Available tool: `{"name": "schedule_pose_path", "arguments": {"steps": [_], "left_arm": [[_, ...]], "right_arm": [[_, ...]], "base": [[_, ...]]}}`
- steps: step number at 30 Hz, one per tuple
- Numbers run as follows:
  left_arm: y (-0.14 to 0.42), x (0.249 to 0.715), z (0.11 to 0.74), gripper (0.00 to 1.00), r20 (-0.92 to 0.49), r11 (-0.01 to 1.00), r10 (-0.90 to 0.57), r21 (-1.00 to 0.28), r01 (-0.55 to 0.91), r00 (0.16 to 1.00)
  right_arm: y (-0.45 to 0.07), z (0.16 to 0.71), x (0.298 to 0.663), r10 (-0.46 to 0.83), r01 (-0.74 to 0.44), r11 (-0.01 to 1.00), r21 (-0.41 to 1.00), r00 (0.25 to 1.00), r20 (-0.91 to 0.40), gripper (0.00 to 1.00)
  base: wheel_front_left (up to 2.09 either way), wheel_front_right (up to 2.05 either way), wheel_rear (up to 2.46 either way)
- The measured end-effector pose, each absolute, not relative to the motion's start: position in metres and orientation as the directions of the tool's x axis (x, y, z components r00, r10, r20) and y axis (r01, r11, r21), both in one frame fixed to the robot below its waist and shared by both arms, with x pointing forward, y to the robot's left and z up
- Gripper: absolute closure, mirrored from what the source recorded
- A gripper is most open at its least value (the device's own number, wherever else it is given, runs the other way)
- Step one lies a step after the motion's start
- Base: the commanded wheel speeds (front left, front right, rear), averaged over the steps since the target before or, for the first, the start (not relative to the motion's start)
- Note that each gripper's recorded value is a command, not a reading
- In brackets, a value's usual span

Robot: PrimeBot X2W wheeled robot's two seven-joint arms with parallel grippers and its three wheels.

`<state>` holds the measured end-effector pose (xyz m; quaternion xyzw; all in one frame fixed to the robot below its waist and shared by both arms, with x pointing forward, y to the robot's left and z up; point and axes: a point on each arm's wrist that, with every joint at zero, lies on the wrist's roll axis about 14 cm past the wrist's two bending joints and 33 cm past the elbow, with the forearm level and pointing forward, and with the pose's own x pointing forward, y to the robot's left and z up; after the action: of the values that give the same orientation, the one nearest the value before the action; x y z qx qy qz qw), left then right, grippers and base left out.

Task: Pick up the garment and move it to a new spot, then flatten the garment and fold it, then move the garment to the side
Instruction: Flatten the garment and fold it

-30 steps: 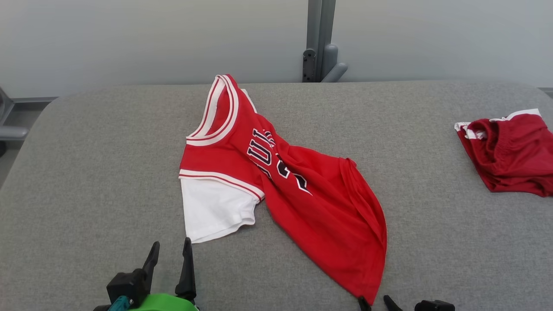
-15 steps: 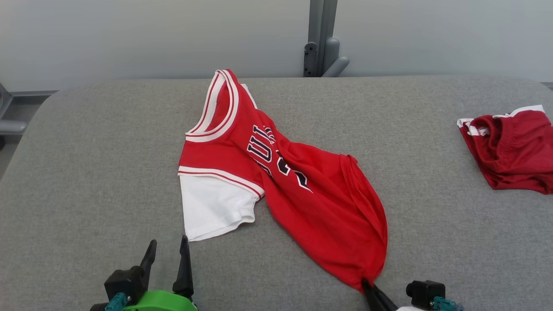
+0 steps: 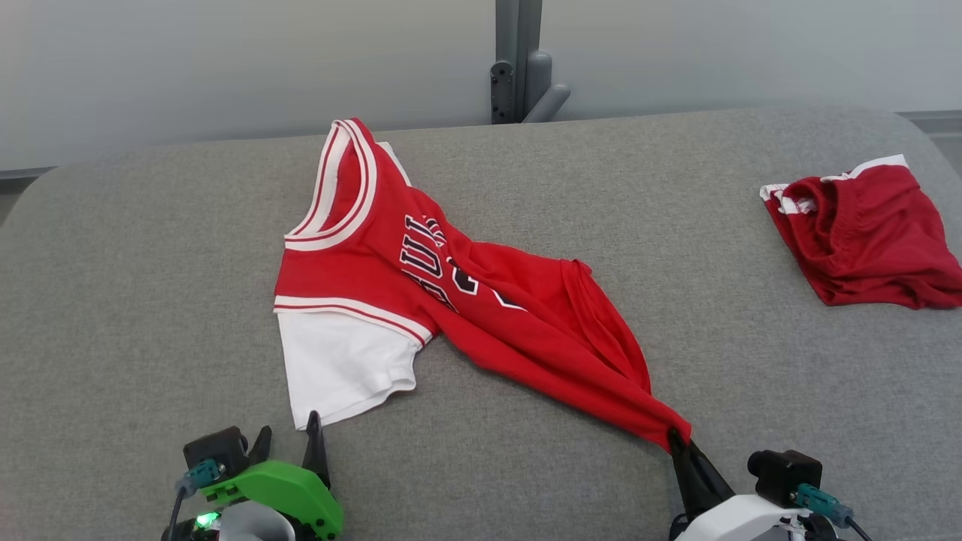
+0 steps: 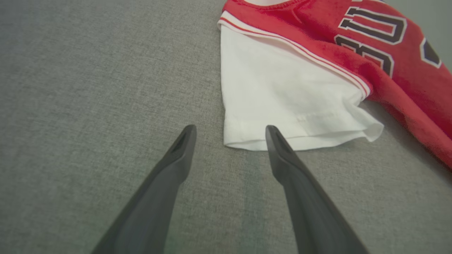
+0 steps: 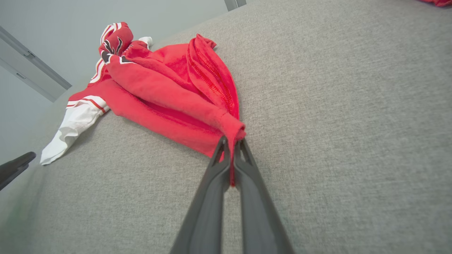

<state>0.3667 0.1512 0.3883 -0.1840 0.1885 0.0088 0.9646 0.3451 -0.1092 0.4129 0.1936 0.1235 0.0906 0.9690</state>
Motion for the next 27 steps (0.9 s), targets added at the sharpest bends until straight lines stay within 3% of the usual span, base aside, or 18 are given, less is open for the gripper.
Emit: {"name": "schedule_pose_path", "arguments": {"steps": [9, 10, 13, 20, 27], "left_arm": [[0.147, 0.378, 0.361, 0.0, -0.497, 0.947, -0.06, -0.302, -0.108, 0.866], [0.146, 0.379, 0.36, 0.19, -0.502, 0.948, -0.062, -0.3, -0.107, 0.863], [0.141, 0.379, 0.357, 1.0, -0.513, 0.953, -0.089, -0.294, -0.078, 0.854], [0.125, 0.378, 0.364, 1.0, -0.475, 0.95, -0.155, -0.313, -0.002, 0.866], [0.125, 0.396, 0.407, 1.0, -0.304, 0.929, -0.136, -0.369, 0.014, 0.943]], "right_arm": [[-0.115, 0.413, 0.342, 0.205, -0.111, 0.911, 0.397, 0.958, -0.202, 1.0], [-0.116, 0.413, 0.341, 0.202, -0.108, 0.911, 0.397, 0.958, -0.204, 1.0], [-0.119, 0.416, 0.342, 0.192, -0.102, 0.912, 0.396, 0.962, -0.195, 1.0], [-0.131, 0.426, 0.342, 0.153, -0.08, 0.918, 0.389, 0.975, -0.16, 1.0], [-0.149, 0.455, 0.348, 0.087, -0.048, 0.894, 0.445, 0.994, -0.067, 1.0]], "base": [[0.0, 0.0, 0.0], [0.0, 0.0, 0.0], [0.0, 0.0, 0.0], [0.0, 0.0, 0.0], [0.0, 0.0, 0.0]]}}
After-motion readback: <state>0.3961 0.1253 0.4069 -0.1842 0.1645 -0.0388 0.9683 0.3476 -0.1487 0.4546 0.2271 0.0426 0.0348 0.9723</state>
